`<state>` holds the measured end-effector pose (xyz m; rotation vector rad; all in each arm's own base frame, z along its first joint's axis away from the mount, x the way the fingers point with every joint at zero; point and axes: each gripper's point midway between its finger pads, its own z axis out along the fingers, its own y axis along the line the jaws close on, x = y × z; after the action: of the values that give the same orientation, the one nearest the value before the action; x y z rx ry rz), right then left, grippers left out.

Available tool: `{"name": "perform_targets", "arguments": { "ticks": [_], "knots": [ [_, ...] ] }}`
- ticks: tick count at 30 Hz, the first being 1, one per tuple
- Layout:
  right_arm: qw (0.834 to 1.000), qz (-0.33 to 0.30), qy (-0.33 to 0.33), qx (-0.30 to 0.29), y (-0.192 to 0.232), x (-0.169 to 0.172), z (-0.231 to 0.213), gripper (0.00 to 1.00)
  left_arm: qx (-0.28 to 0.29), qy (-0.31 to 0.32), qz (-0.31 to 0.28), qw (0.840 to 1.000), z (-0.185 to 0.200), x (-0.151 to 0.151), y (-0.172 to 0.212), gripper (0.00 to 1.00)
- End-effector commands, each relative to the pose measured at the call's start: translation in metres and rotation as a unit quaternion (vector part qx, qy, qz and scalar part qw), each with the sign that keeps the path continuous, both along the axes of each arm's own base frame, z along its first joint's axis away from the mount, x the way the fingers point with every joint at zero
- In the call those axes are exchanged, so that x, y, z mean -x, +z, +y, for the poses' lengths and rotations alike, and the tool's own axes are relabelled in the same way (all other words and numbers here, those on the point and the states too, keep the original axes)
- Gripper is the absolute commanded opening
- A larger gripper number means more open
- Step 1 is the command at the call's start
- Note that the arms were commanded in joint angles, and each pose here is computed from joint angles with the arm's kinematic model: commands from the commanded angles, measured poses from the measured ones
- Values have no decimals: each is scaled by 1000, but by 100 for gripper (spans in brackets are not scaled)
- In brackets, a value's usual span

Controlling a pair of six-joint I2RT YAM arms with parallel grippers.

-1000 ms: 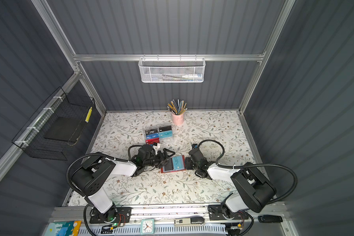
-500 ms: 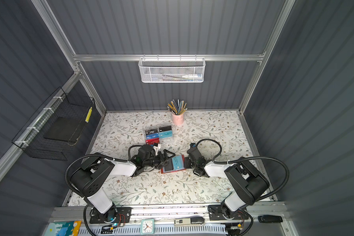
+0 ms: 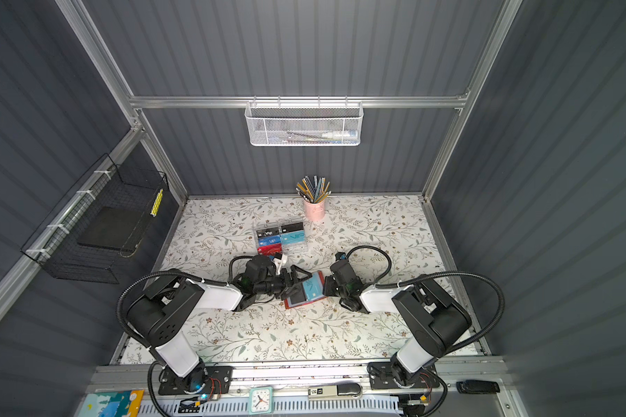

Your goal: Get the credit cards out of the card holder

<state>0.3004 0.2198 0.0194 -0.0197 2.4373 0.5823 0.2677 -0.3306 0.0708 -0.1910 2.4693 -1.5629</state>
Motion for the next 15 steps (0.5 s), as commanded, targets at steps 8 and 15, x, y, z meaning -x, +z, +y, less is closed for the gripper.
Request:
{"name": "perform_targets", "arguments": {
  "ticks": [8, 15],
  "knots": [
    [999, 49, -1, 14, -29, 21, -10, 0, 8, -2, 5, 1000, -5, 3, -8, 100],
    [999, 53, 1, 4, -31, 23, -8, 0, 4, 12, 3, 1000, 1, 3, -19, 100]
  ]
}}
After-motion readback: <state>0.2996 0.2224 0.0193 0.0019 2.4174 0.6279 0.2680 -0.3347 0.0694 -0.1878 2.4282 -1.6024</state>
